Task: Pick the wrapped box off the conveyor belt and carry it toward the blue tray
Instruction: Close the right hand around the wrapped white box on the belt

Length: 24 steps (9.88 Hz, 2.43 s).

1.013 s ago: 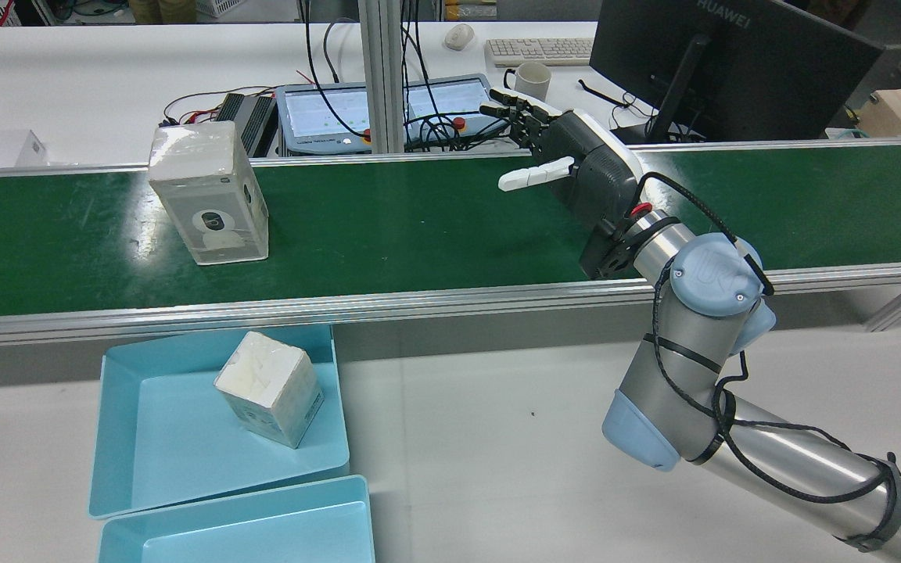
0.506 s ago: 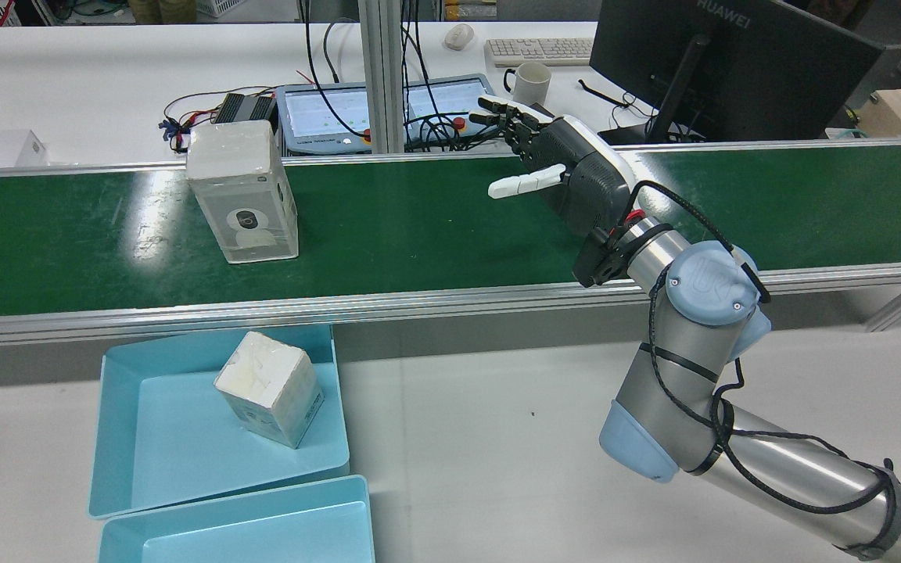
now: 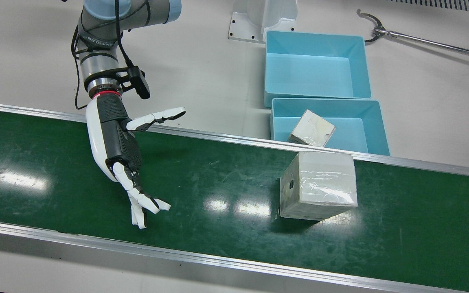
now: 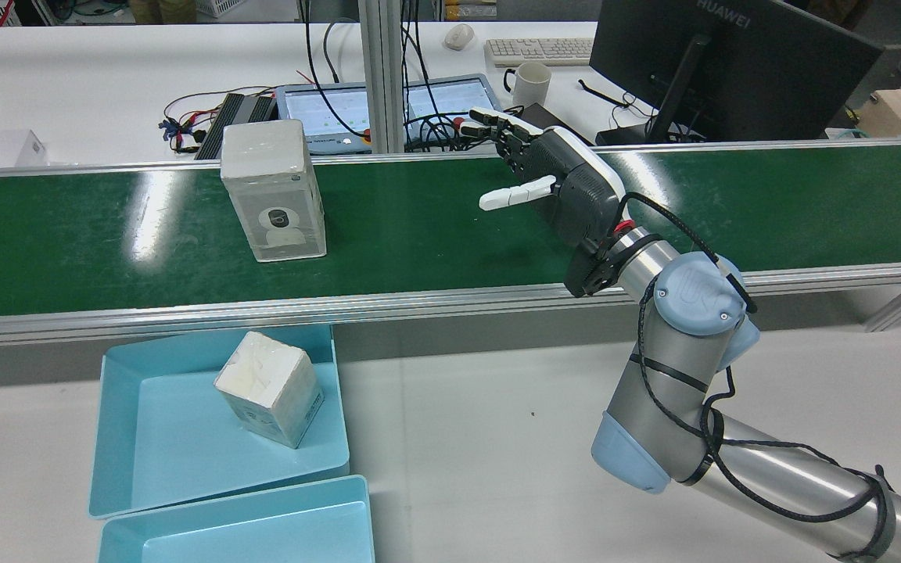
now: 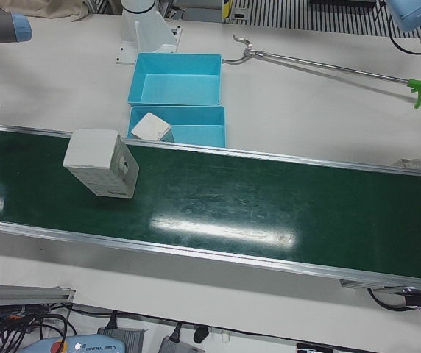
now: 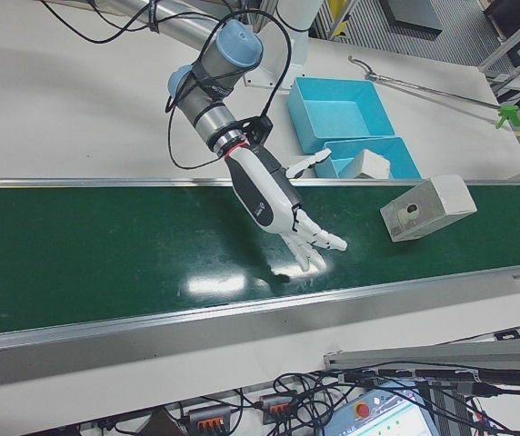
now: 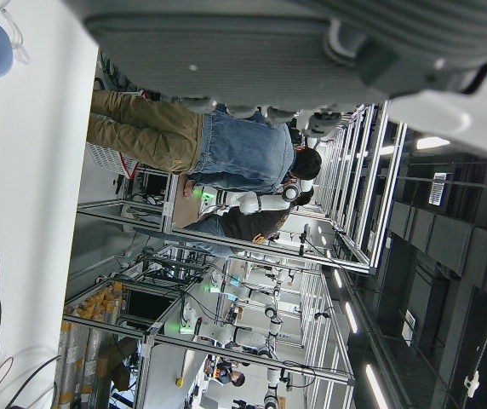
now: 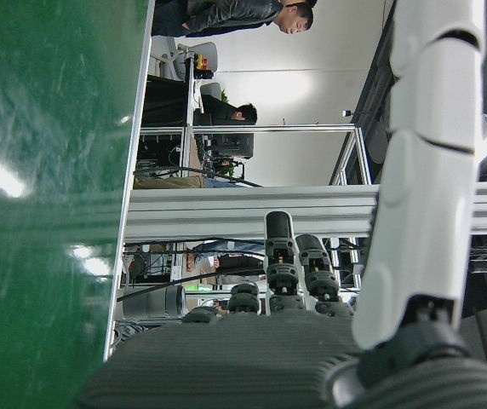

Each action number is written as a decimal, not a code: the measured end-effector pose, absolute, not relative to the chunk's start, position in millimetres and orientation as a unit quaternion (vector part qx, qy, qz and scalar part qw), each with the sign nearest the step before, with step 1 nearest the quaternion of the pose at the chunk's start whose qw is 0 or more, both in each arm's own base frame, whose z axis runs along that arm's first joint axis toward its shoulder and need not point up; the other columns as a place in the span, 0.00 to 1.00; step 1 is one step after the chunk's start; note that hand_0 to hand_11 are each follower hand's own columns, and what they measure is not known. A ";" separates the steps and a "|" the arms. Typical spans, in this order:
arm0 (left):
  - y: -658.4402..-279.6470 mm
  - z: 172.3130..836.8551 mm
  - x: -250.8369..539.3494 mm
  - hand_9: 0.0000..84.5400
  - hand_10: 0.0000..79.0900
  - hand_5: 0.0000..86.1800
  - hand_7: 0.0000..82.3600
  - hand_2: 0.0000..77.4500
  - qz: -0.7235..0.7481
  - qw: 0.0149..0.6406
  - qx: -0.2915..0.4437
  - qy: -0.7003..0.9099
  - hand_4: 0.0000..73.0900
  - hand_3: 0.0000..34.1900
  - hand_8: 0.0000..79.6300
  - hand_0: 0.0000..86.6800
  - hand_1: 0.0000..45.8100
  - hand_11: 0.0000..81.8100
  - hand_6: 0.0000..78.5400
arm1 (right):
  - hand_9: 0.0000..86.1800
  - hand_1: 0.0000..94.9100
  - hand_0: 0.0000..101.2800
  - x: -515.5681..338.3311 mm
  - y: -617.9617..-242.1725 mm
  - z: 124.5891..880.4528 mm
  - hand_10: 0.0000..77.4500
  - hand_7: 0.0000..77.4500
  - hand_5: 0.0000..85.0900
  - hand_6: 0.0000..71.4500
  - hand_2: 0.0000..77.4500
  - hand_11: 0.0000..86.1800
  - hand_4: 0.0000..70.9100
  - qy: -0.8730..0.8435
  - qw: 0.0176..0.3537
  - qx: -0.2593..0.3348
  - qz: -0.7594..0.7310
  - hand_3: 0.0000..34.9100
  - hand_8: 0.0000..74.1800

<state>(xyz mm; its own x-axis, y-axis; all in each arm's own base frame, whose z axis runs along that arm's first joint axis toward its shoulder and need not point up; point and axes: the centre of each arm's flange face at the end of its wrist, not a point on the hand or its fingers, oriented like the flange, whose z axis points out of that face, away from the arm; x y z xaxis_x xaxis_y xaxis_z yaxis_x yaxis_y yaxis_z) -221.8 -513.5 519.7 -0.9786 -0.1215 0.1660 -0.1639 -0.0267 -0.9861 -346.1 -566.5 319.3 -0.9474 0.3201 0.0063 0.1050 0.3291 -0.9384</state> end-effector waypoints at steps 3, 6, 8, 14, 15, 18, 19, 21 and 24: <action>-513.5 519.7 -221.8 0.00 0.01 0.01 0.01 0.01 0.709 0.015 0.102 -0.697 0.00 0.00 0.01 0.00 0.00 0.01 0.01 | 0.05 0.15 0.47 -349.4 -566.1 313.5 0.00 0.27 0.14 0.09 0.13 0.01 0.15 -0.812 0.093 -0.135 0.561 0.01 0.01; -513.5 519.7 -221.8 0.00 0.00 0.01 0.01 0.01 0.709 0.015 0.102 -0.697 0.01 0.00 0.01 0.00 0.00 0.01 0.01 | 0.04 0.15 0.47 -349.4 -566.1 312.7 0.00 0.25 0.14 0.09 0.13 0.01 0.15 -0.812 0.091 -0.135 0.561 0.02 0.00; -513.5 519.7 -221.8 0.00 0.01 0.01 0.01 0.01 0.709 0.015 0.102 -0.697 0.00 0.00 0.01 0.00 0.00 0.01 0.01 | 0.04 0.15 0.47 -348.1 -566.3 313.3 0.00 0.26 0.14 0.09 0.13 0.01 0.17 -0.812 0.089 -0.132 0.562 0.02 0.00; -513.5 519.7 -221.8 0.00 0.01 0.01 0.01 0.01 0.709 0.015 0.102 -0.697 0.01 0.00 0.01 0.00 0.00 0.01 0.01 | 0.06 0.15 0.47 -351.4 -565.2 316.7 0.00 0.26 0.14 0.09 0.13 0.01 0.15 -0.809 0.092 -0.131 0.565 0.00 0.02; -513.5 519.7 -221.8 0.00 0.01 0.01 0.01 0.01 0.709 0.015 0.102 -0.697 0.00 0.00 0.01 0.00 0.00 0.01 0.01 | 0.06 0.15 0.47 -351.5 -565.0 316.1 0.00 0.26 0.14 0.09 0.13 0.01 0.15 -0.810 0.091 -0.131 0.565 0.00 0.02; -513.5 519.7 -221.8 0.01 0.01 0.01 0.01 0.01 0.709 0.015 0.102 -0.697 0.01 0.00 0.01 0.00 0.00 0.00 0.01 | 0.06 0.15 0.47 -352.7 -565.1 317.5 0.00 0.26 0.14 0.09 0.13 0.01 0.16 -0.809 0.091 -0.130 0.566 0.01 0.02; -513.5 519.7 -221.8 0.00 0.01 0.01 0.01 0.01 0.709 0.015 0.102 -0.697 0.01 0.00 0.01 0.00 0.00 0.01 0.01 | 0.06 0.15 0.47 -352.5 -565.1 317.6 0.00 0.26 0.14 0.09 0.13 0.01 0.16 -0.809 0.091 -0.130 0.566 0.01 0.02; -513.5 519.7 -221.8 0.01 0.00 0.01 0.01 0.01 0.709 0.015 0.102 -0.697 0.01 0.00 0.01 0.00 0.00 0.01 0.00 | 0.06 0.15 0.47 -352.7 -565.6 319.0 0.00 0.26 0.14 0.09 0.13 0.01 0.16 -0.808 0.091 -0.129 0.567 0.00 0.02; -513.5 519.7 -221.8 0.00 0.00 0.01 0.01 0.01 0.709 0.015 0.102 -0.697 0.01 0.00 0.01 0.00 0.00 0.01 0.01 | 0.06 0.15 0.47 -357.3 -568.3 323.0 0.00 0.27 0.14 0.09 0.13 0.01 0.16 -0.805 0.095 -0.126 0.571 0.00 0.02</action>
